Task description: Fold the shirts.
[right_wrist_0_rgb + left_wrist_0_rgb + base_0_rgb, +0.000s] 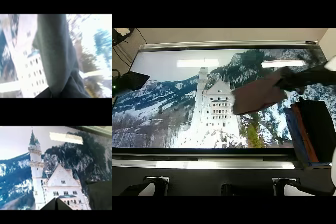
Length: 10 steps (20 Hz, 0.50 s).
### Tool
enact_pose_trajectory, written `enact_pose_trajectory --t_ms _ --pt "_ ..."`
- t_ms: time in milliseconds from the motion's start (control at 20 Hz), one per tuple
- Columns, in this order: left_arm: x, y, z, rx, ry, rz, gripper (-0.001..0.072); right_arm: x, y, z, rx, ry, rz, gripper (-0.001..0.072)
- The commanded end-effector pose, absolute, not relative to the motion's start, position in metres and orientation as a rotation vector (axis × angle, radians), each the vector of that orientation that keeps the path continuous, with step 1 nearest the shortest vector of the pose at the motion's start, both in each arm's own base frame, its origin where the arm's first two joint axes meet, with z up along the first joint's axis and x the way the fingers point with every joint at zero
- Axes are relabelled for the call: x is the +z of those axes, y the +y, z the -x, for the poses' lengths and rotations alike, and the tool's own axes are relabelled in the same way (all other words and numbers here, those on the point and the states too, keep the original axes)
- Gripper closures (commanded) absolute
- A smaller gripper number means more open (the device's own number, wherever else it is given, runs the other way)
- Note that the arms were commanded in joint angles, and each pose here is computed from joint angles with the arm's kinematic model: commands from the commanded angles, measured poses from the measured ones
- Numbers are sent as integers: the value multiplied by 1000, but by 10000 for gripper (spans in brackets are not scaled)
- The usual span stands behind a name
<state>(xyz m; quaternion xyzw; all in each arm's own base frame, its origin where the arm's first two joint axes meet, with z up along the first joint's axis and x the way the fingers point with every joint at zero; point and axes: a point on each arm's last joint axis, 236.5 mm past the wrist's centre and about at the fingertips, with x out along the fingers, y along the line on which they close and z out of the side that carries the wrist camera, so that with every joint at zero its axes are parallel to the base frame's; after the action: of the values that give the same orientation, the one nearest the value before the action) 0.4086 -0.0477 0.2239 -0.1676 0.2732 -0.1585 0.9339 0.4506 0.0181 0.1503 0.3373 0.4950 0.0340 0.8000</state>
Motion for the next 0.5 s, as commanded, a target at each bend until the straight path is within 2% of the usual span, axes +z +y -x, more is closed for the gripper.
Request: enact_pose_trajectory --t_ms 0,200,450 --pt "224 -47 -409 -324 558 342 682 216 -75 -413 -145 879 -746 660" --pt "224 -47 -409 -324 558 342 682 240 -136 -381 -305 764 -868 660" --pt "224 -47 -409 -325 557 338 682 254 -162 -355 -358 700 -970 660"
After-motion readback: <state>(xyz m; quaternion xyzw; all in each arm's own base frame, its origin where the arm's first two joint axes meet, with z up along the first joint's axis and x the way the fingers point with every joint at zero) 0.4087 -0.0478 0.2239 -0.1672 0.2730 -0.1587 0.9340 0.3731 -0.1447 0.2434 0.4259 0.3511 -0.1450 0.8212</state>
